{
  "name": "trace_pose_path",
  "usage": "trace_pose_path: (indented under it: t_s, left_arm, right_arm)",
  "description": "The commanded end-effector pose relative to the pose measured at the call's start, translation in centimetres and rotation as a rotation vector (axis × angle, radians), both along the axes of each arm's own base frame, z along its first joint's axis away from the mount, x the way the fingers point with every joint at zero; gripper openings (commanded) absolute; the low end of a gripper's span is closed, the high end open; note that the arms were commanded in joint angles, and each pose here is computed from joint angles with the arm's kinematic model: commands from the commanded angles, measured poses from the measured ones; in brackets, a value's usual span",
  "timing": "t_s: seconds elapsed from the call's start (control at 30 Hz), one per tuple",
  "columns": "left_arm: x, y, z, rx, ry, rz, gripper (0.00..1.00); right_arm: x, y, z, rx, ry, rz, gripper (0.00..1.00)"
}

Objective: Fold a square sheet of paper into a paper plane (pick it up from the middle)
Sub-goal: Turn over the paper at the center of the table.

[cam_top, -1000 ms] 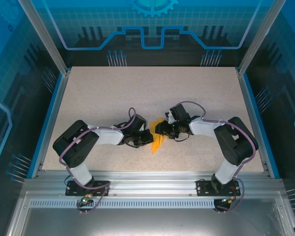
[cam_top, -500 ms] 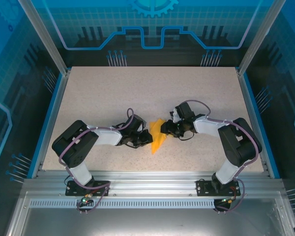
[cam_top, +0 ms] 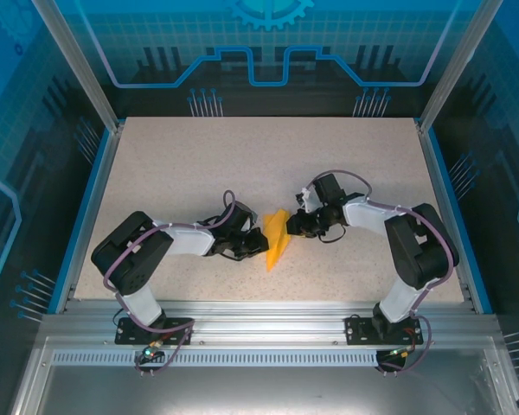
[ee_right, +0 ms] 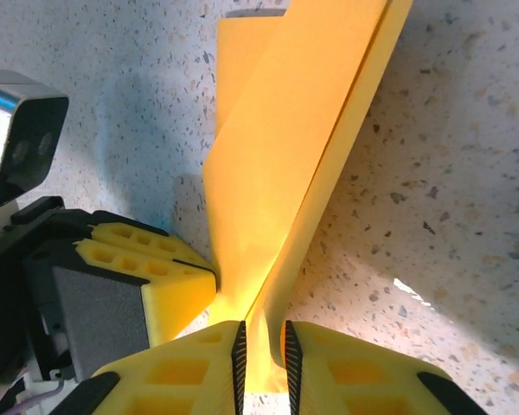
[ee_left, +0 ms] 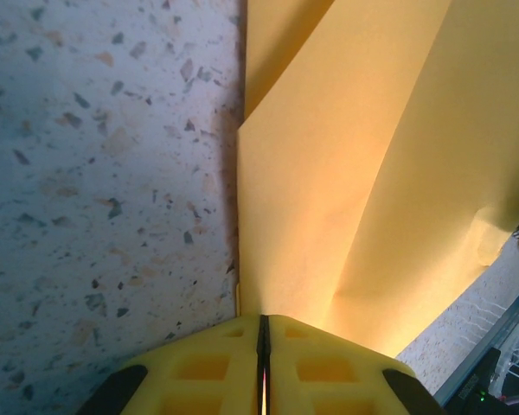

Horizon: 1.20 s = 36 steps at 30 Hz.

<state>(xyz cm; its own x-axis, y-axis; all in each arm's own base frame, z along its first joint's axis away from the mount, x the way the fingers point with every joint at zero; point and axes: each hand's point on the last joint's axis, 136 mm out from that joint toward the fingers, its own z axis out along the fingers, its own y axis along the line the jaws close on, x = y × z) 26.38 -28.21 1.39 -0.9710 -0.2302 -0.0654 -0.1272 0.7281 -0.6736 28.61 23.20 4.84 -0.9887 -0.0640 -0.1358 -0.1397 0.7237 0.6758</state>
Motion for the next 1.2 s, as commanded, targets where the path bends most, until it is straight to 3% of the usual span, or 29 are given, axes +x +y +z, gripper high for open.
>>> trace_pose_path:
  t_s: [0.0,0.2,0.83,0.97,1.17]
  left_arm:
    - [-1.7,1.2,-1.6,0.044,0.091,-0.007,0.12]
    - [-1.6,1.1,-1.6,0.043,0.095,-0.009,0.12]
    - [-1.8,1.2,-1.8,0.054,0.103,-0.014,0.11]
    - [-1.8,1.2,-2.2,0.06,0.113,-0.017,0.12]
    - [-1.8,1.1,-2.1,0.054,0.113,-0.018,0.11]
  right_arm:
    - [-0.8,-0.5,0.1,0.049,0.041,0.063,0.2]
    - [-0.8,0.5,-0.1,0.109,0.077,0.092,0.16]
    - [0.0,-2.2,-0.6,0.003,0.084,0.039,0.08]
    - [0.0,-2.8,-0.5,-0.034,0.085,0.043,0.1]
    - [0.0,-4.0,-0.2,-0.105,0.067,-0.004,0.26]
